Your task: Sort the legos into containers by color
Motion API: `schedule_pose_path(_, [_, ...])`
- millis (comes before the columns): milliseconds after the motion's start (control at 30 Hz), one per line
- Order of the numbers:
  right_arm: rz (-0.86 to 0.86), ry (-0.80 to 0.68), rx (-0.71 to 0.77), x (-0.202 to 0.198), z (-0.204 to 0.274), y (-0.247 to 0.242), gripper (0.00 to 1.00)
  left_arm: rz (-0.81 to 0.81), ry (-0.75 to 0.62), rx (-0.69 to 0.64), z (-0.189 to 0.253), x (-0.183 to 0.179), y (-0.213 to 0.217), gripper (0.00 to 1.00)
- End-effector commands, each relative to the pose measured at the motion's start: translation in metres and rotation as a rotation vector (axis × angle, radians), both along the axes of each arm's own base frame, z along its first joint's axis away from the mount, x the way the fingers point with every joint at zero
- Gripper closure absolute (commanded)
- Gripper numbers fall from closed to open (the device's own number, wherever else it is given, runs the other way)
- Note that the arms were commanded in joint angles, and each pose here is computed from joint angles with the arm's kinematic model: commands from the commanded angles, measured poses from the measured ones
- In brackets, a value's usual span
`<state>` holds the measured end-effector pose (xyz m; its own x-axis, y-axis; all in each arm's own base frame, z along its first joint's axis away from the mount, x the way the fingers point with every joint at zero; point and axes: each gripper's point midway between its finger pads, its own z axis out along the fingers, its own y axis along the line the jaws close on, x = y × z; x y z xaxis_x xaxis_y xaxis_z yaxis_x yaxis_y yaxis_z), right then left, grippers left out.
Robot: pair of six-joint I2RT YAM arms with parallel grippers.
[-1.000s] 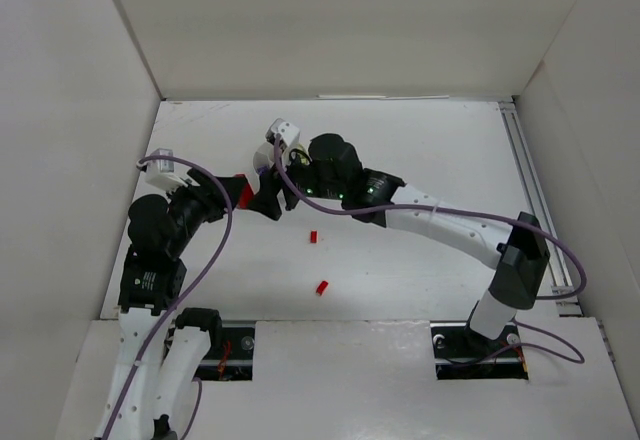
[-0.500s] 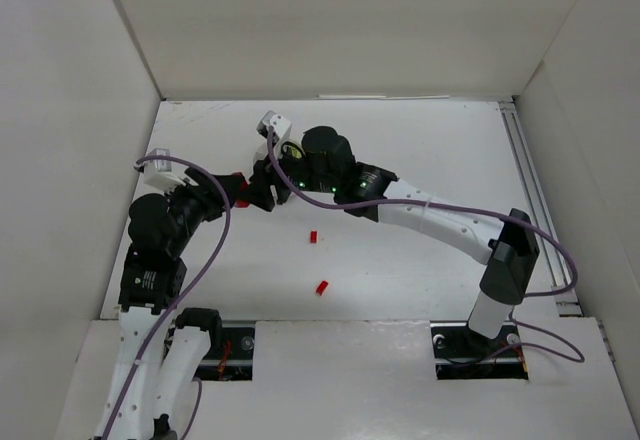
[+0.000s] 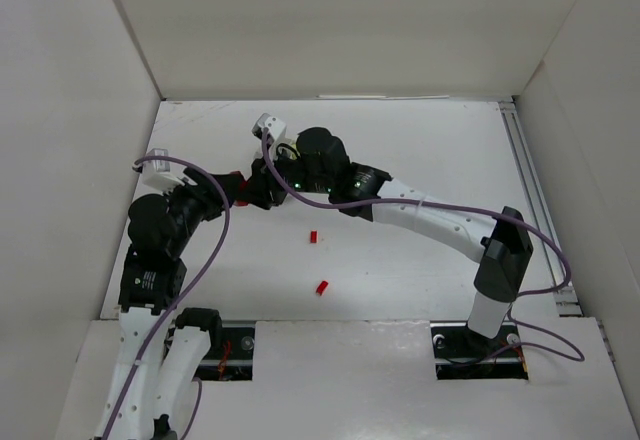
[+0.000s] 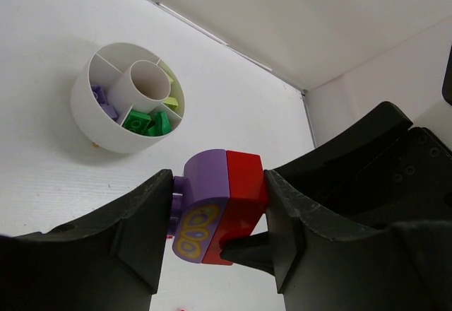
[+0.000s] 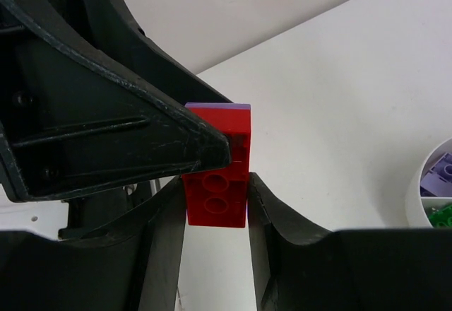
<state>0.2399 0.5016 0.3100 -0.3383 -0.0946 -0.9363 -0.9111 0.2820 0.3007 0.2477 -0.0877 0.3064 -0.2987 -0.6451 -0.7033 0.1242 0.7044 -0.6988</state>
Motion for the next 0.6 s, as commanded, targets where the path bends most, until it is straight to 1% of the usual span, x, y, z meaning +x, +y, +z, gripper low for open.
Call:
schedule_pose_path(0, [-0.001,-0.053,0.086,-0.001,0.038,0.002,0.79,0.006,-0.063,-0.009,0.017,0.000,0.001,0.82])
schedule_pose_path(33, [-0.001,-0.053,0.086,-0.001,0.038,0.002,0.81,0.006,-0.063,-0.009,0.017,0.000,0.001,0.79])
schedule_pose_path(67, [-0.001,-0.054,0.087,-0.002,0.040,0.000,0.83,0.006,-0.054,-0.008,0.014,0.002,0.001,0.72])
schedule_pose_path(133, [0.018,-0.052,0.089,-0.006,0.040,0.000,0.86,-0.015,-0.056,-0.002,0.014,0.001,-0.002,0.49])
schedule_pose_path(167, [0.028,-0.051,0.089,-0.007,0.040,0.001,0.86,-0.016,-0.060,0.010,0.014,0.001,-0.002,0.26])
schedule_pose_path(267, [0.068,-0.041,0.086,-0.019,0.038,-0.006,0.89,-0.057,-0.087,0.048,0.018,-0.003,-0.006,0.00])
schedule_pose_path(333, [0.072,-0.056,0.092,-0.021,0.044,-0.017,0.89,-0.068,-0.102,0.055,0.024,-0.004,-0.007,0.00])
schedule_pose_path(367, [0.074,-0.053,0.090,-0.021,0.043,-0.023,0.89,-0.094,-0.098,0.066,0.021,-0.007,-0.011,0.00])
schedule_pose_path(400, [0.065,-0.037,0.070,-0.014,0.031,-0.032,0.89,-0.094,-0.098,0.066,0.021,-0.007,-0.011,0.00])
schedule_pose_path(467, [0.077,-0.038,0.081,-0.015,0.036,-0.049,0.89,-0.128,-0.117,0.084,0.023,-0.012,-0.015,0.00])
schedule_pose_path(500, [0.111,-0.029,0.081,-0.019,0.035,-0.055,0.89,-0.149,-0.121,0.081,0.021,-0.012,-0.018,0.00])
schedule_pose_path(533, [0.112,-0.020,0.064,-0.012,0.024,-0.067,0.89,-0.178,-0.144,0.092,0.023,-0.015,-0.022,0.00])
schedule_pose_path(567, [0.129,-0.022,0.074,-0.015,0.028,-0.077,0.89,-0.217,-0.178,0.109,0.025,-0.020,-0.026,0.00])
